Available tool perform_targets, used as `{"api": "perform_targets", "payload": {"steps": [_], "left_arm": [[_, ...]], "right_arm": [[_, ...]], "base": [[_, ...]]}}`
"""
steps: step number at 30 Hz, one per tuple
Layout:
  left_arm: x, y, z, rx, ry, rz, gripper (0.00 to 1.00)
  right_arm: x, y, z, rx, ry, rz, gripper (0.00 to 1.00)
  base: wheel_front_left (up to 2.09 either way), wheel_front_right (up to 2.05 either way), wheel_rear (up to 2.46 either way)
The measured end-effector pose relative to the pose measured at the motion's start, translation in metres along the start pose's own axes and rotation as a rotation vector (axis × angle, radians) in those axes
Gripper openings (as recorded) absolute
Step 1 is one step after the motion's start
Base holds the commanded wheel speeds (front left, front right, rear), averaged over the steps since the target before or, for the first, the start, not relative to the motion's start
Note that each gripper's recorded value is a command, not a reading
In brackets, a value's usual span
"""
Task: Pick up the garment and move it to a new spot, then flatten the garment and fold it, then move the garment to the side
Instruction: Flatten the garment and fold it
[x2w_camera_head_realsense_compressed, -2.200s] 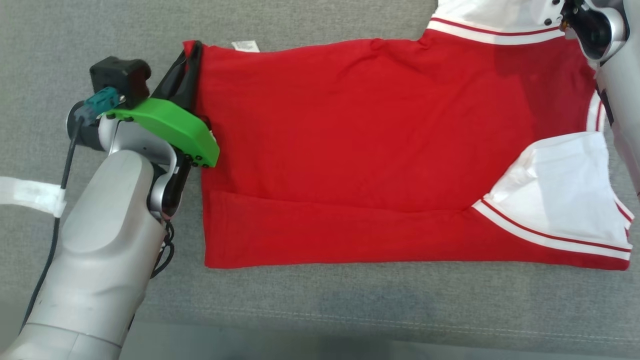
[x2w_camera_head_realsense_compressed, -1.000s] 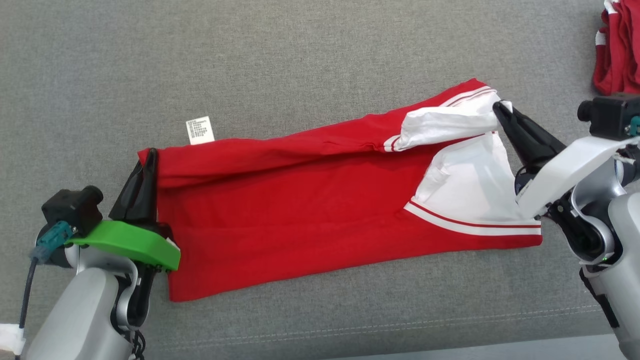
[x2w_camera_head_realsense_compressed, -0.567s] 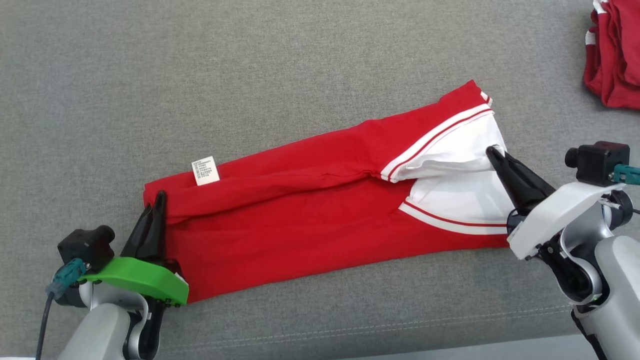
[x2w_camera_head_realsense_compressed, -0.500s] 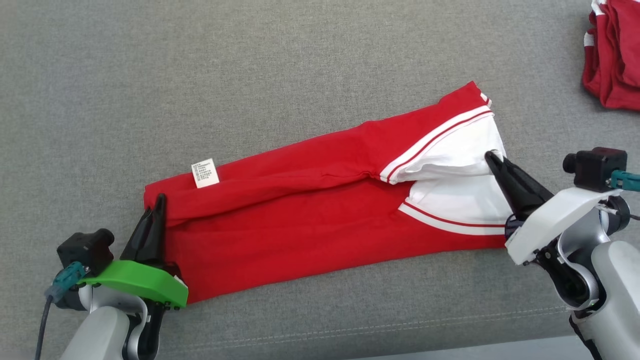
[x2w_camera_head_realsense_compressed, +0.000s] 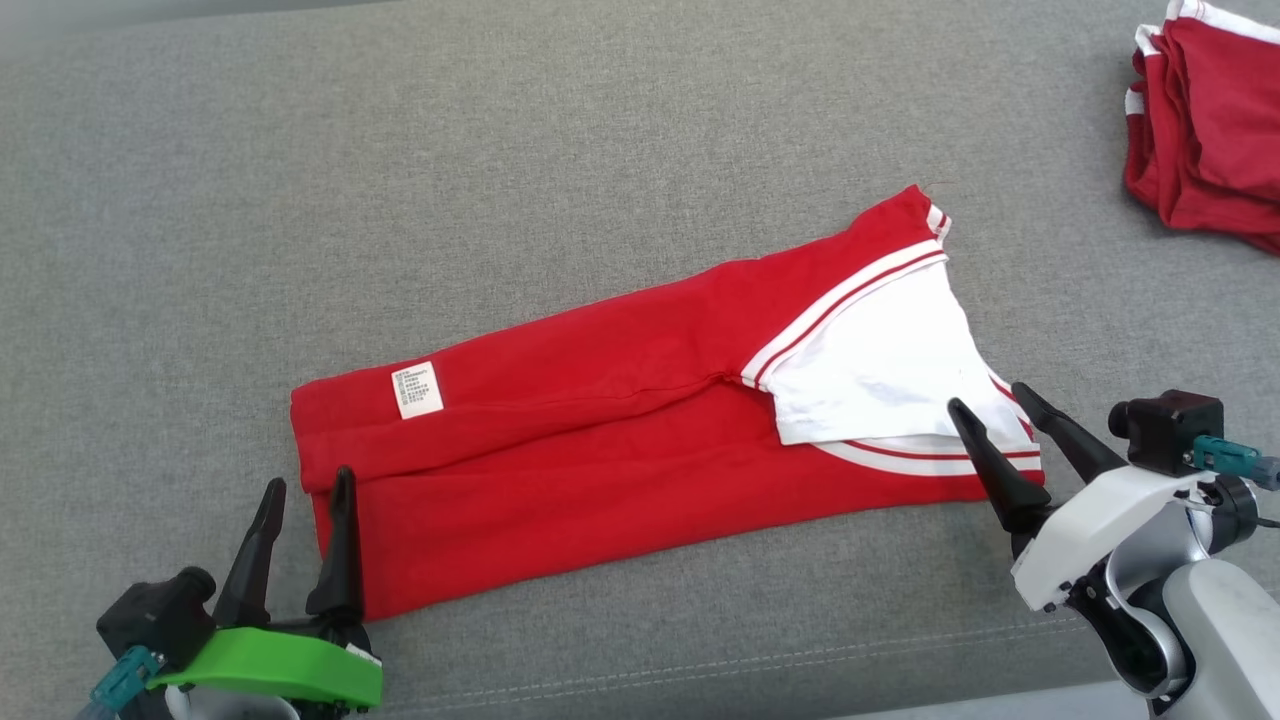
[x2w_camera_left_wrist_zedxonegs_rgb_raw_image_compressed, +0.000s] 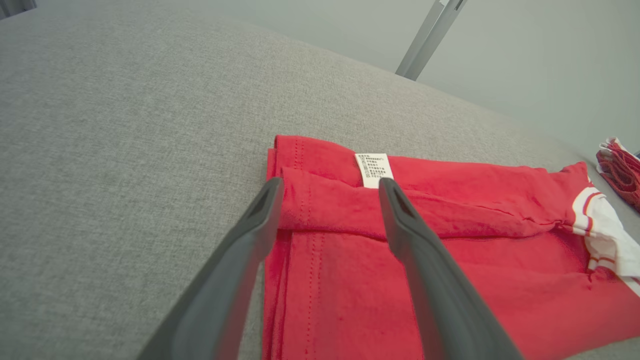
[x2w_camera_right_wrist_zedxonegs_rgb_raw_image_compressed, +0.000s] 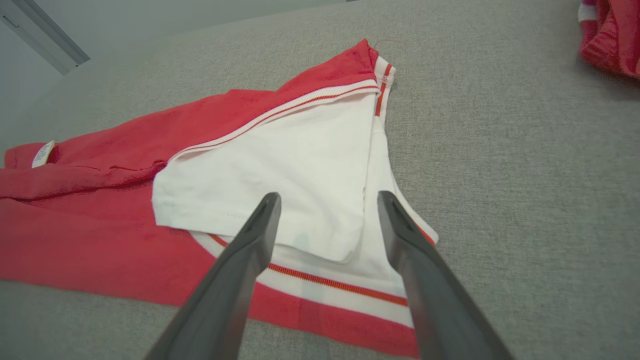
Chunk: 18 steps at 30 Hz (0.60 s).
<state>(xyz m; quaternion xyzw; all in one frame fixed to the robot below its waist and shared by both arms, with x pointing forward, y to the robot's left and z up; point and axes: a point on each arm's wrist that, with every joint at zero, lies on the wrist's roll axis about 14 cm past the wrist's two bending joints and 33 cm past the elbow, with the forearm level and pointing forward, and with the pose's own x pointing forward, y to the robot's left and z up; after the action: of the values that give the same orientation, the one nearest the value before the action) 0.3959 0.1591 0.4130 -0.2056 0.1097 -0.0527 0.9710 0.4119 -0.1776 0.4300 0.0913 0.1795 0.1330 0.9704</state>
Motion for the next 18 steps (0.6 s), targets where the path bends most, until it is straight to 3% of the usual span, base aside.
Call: {"api": "perform_targets", "payload": {"steps": [9, 18], "left_arm": [[-0.016, 0.001, 0.014, 0.003, -0.058, 0.027, 1.00], [-0.018, -0.023, 0.038, 0.024, -0.137, -0.037, 1.00]], "right_arm": [[-0.017, -0.013, 0.007, 0.010, -0.048, -0.055, 1.00], [-0.033, -0.021, 0.040, -0.048, -0.121, -0.089, 1.00]], "base": [[0.00, 0.00, 0.00], [0.00, 0.00, 0.00]]}}
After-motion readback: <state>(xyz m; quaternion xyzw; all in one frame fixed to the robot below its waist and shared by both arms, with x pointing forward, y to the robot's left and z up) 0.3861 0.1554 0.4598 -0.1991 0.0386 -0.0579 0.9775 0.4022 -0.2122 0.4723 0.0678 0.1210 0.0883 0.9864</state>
